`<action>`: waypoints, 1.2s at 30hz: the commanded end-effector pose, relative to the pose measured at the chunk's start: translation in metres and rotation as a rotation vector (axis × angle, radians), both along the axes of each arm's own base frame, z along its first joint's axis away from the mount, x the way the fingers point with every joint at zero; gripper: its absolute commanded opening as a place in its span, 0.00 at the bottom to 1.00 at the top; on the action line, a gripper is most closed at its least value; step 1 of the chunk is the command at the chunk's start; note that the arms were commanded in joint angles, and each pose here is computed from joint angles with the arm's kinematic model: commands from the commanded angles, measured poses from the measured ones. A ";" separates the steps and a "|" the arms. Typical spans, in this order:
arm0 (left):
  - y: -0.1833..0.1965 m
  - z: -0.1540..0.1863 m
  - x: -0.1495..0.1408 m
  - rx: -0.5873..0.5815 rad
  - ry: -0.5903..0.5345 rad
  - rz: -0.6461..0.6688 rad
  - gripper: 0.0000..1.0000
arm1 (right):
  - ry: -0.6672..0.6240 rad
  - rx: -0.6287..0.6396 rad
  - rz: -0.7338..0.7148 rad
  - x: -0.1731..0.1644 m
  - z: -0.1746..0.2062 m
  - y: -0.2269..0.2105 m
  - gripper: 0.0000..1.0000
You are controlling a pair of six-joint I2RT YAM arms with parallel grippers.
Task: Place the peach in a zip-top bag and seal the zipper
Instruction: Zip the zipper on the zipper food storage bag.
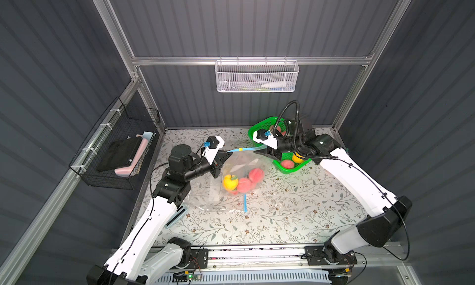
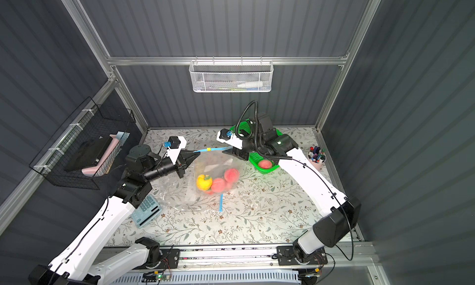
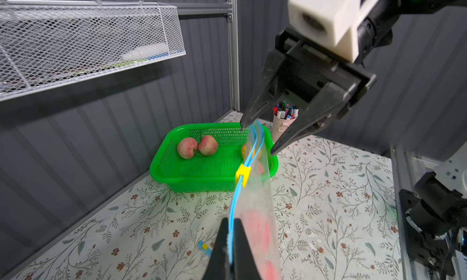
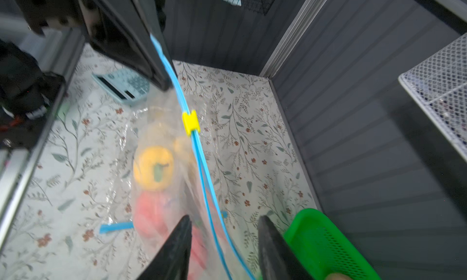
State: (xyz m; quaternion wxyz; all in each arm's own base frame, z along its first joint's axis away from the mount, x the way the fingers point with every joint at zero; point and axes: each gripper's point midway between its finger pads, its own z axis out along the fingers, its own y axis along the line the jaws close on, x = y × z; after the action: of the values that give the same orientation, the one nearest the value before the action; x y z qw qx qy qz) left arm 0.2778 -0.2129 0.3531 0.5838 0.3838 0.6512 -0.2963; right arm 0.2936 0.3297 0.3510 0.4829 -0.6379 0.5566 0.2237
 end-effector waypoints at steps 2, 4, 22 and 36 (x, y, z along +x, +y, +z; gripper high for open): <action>-0.004 0.010 -0.005 0.011 -0.026 -0.049 0.00 | -0.007 0.131 0.121 -0.023 0.034 0.019 0.54; -0.005 0.012 -0.006 0.010 -0.030 -0.055 0.00 | -0.011 0.134 0.146 -0.026 0.034 0.023 0.54; -0.007 0.018 -0.015 0.000 -0.048 -0.094 0.00 | 0.025 0.089 0.245 -0.033 0.012 0.046 0.35; 0.000 0.020 -0.015 -0.022 -0.064 -0.045 0.00 | -0.012 0.044 0.202 -0.029 0.005 0.039 0.19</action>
State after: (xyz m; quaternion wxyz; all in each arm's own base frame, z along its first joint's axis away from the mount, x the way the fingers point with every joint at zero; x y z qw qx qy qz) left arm 0.2697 -0.2153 0.3587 0.5829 0.4010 0.6386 -0.3026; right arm 0.2662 0.3740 0.3563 0.4763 -0.6781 0.4787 0.2901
